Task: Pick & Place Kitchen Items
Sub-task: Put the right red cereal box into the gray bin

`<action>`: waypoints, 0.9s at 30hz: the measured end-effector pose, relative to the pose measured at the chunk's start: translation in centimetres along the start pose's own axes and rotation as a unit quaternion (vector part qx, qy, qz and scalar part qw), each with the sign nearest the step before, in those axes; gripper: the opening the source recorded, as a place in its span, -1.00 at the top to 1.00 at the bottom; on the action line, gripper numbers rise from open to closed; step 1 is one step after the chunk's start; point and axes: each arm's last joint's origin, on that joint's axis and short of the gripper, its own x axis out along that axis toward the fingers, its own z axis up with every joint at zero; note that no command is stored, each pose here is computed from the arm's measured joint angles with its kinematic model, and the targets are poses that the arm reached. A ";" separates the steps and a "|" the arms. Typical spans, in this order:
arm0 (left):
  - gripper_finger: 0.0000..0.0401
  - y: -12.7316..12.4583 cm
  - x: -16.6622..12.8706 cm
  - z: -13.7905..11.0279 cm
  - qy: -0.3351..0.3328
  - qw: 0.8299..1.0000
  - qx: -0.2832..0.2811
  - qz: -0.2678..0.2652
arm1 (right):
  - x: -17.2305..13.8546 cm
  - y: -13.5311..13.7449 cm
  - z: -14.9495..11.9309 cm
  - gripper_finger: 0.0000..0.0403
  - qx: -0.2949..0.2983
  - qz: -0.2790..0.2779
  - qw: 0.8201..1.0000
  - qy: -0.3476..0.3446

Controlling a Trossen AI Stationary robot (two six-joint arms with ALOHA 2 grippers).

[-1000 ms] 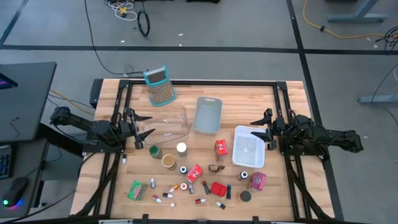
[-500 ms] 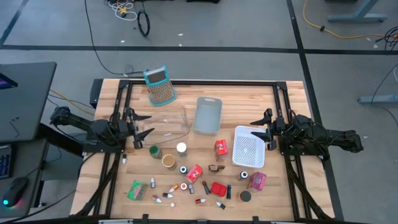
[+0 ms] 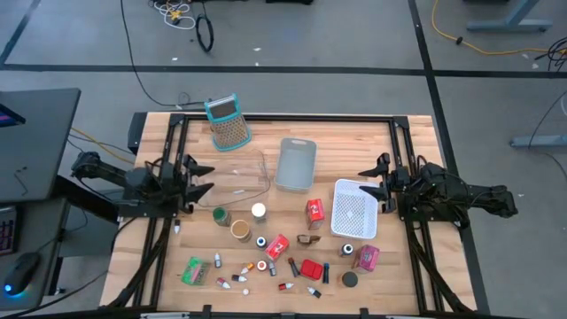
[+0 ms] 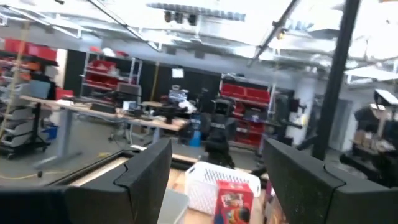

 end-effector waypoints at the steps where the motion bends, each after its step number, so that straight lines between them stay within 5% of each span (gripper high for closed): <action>1: -0.31 0.0 0.0 0.0 -0.001 1.000 0.000 0.004 | 0.0 0.0 0.0 -0.04 0.000 -0.001 1.000 0.000; 4: -0.31 0.2 0.0 0.0 -0.001 0.999 0.025 0.029 | 0.0 -0.2 0.3 -0.04 -0.004 -0.033 0.999 -0.014; 9: -0.31 0.7 -0.1 0.1 -0.001 0.991 0.048 0.121 | -0.2 -0.9 1.2 -0.04 -0.040 -0.163 0.984 -0.058; 16: -0.31 0.9 -0.2 0.1 -0.018 0.986 -0.032 0.161 | -1.3 -2.1 2.7 -0.04 0.023 -0.401 0.905 -0.138; 21: -0.31 1.1 -0.2 -0.1 -0.015 0.980 -0.064 0.186 | -1.2 -2.1 2.2 -0.04 0.093 -0.385 0.906 -0.148; 27: -0.31 1.2 -0.3 0.0 -0.018 0.974 -0.051 0.218 | -1.3 -1.9 3.1 -0.04 0.082 -0.362 0.911 -0.182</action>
